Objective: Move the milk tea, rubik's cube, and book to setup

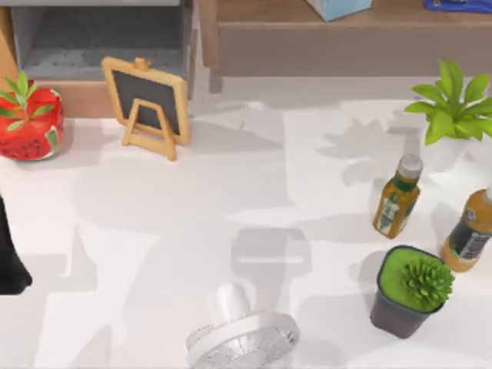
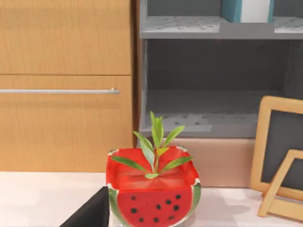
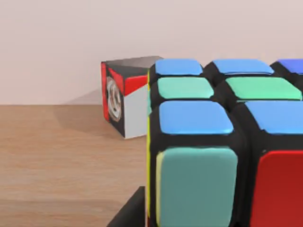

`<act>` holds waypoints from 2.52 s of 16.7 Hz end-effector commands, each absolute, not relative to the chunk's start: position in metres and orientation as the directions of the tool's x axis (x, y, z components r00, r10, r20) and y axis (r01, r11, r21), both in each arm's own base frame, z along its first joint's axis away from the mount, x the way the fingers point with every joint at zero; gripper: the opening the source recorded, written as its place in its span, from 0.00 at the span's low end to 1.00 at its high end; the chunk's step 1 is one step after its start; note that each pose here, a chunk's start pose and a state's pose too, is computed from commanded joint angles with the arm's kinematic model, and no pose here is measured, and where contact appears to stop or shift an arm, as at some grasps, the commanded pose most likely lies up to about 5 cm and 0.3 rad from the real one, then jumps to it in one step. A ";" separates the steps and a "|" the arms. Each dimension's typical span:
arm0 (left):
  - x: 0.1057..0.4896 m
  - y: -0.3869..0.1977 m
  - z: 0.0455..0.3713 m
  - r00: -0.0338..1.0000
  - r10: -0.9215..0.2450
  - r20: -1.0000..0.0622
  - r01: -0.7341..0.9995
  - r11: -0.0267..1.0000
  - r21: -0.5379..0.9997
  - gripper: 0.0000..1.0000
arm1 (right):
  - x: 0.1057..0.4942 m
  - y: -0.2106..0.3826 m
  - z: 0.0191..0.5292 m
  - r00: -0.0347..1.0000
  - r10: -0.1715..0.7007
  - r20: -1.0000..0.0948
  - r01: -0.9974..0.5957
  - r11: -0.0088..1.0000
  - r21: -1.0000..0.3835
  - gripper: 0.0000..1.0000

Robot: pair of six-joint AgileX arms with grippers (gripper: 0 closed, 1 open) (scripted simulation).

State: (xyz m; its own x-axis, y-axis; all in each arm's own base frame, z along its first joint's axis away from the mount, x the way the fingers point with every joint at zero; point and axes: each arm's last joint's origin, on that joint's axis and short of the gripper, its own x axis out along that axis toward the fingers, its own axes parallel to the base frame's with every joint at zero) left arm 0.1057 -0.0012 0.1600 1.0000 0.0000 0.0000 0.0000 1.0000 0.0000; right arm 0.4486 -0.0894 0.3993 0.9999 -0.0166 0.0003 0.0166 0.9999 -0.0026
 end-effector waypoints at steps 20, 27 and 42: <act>0.106 -0.001 0.160 1.000 0.000 0.000 0.000 1.000 0.000 1.00 | 0.449 -0.090 0.398 1.000 -0.016 -0.004 0.016 1.000 -0.001 1.00; 0.106 -0.001 0.160 1.000 0.000 0.000 0.000 1.000 0.000 1.00 | 0.448 -0.090 0.398 1.000 -0.015 -0.005 0.015 1.000 -0.001 1.00; 0.106 -0.001 0.160 1.000 0.000 0.000 0.000 1.000 0.000 1.00 | 0.399 -0.077 0.399 1.000 -0.006 -0.020 0.006 1.000 -0.008 1.00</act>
State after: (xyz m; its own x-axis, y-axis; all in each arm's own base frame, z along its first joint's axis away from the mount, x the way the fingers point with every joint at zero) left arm 0.1057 -0.0012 0.1600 1.0000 0.0000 0.0000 0.0000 1.0000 0.0000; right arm 0.3989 -0.0770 0.3989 0.9998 -0.0063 -0.0204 0.0061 0.9999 -0.0085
